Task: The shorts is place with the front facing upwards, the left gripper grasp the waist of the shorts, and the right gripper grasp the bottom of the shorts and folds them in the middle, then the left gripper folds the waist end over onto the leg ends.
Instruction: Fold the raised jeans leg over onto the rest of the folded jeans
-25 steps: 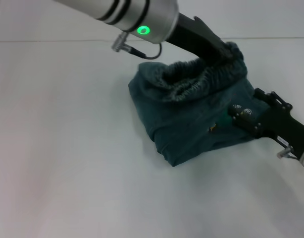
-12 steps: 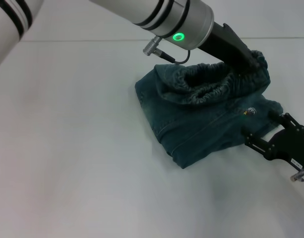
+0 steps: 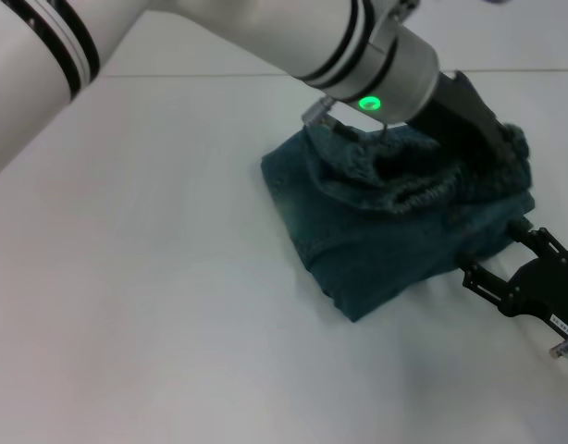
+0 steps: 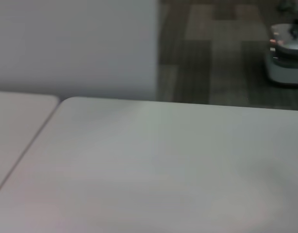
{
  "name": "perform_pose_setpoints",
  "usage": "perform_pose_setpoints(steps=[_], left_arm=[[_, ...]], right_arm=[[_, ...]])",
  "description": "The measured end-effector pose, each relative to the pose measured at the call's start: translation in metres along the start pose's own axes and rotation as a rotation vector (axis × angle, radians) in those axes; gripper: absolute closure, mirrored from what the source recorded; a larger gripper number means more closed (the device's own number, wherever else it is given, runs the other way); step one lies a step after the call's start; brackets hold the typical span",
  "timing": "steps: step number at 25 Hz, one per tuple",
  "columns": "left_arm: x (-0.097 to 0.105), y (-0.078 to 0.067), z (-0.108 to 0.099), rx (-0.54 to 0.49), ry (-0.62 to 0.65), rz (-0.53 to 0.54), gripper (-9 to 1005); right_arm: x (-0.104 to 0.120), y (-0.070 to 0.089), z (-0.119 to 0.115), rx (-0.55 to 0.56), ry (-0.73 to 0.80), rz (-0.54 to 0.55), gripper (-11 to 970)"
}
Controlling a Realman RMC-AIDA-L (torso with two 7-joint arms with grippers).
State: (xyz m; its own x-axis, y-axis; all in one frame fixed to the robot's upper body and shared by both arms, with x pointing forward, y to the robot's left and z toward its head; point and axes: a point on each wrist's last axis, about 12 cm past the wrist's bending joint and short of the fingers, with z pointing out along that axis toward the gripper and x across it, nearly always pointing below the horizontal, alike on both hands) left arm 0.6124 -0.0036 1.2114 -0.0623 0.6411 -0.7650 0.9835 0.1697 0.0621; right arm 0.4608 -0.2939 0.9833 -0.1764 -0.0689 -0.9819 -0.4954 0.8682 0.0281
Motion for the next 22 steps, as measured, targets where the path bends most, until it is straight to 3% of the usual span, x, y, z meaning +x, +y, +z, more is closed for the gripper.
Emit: perform_pose_setpoints(steps=[7, 11, 17, 22], left_arm=[[-0.006, -0.023, 0.013, 0.095, -0.061, 0.116, 946], [-0.008, -0.024, 0.019, 0.059, -0.092, 0.104, 946], [-0.007, -0.016, 0.019, -0.002, -0.120, 0.060, 809], [-0.005, -0.006, 0.015, -0.040, -0.139, 0.025, 571]], right_arm=[[0.000, 0.004, 0.003, -0.012, -0.003, 0.013, 47], [0.000, 0.008, 0.005, -0.024, -0.002, 0.020, 48], [0.002, 0.009, 0.004, -0.022, 0.000, 0.031, 48], [0.003, 0.008, 0.003, -0.008, 0.003, 0.040, 48]])
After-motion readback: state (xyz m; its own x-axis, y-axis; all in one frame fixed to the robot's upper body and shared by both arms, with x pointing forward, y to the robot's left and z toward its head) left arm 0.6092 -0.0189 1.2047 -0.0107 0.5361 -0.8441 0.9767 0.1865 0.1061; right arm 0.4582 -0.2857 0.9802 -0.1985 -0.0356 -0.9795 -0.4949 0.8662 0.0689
